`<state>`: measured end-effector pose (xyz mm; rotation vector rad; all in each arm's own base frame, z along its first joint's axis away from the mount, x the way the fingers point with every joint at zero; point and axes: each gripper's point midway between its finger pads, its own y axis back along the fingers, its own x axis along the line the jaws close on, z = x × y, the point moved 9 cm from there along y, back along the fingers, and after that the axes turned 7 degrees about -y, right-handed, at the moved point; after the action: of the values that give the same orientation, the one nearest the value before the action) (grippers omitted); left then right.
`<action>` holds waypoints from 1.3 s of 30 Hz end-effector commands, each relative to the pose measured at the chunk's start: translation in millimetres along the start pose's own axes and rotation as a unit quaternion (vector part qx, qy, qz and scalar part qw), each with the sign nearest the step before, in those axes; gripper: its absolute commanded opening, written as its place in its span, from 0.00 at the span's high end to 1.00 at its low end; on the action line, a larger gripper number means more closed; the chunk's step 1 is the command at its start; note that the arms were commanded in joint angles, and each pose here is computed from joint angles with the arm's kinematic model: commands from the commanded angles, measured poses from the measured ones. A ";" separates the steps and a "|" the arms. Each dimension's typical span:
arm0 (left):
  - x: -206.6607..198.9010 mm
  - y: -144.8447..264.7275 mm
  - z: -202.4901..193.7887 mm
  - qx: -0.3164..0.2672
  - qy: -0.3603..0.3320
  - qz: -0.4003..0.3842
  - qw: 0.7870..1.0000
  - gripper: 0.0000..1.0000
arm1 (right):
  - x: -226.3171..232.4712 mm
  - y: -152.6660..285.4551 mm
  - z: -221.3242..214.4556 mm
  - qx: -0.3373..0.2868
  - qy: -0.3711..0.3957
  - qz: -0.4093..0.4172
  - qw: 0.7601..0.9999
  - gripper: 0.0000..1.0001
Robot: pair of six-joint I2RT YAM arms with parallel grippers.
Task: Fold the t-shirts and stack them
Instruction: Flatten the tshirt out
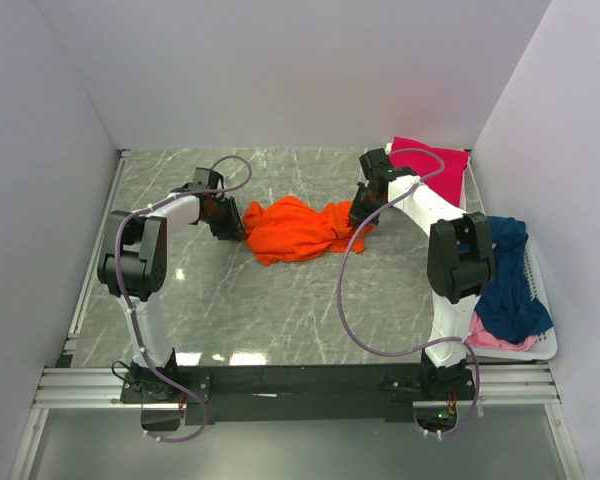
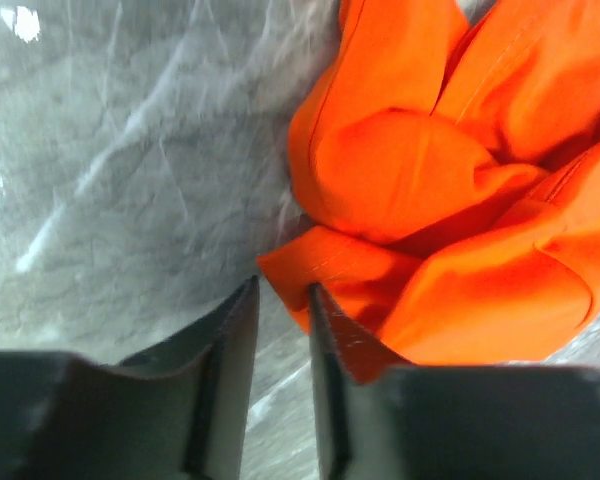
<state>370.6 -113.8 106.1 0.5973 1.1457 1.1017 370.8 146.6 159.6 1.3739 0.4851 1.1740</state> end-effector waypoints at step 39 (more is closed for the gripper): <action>-17.1 265.4 63.6 -0.317 0.109 -0.147 0.931 1.00 | 37.2 254.0 -21.5 -0.229 0.073 0.099 0.966 1.00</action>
<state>350.5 -13.9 341.2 -0.1366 0.9349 1.2532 302.2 151.0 359.6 1.0433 0.2456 1.4444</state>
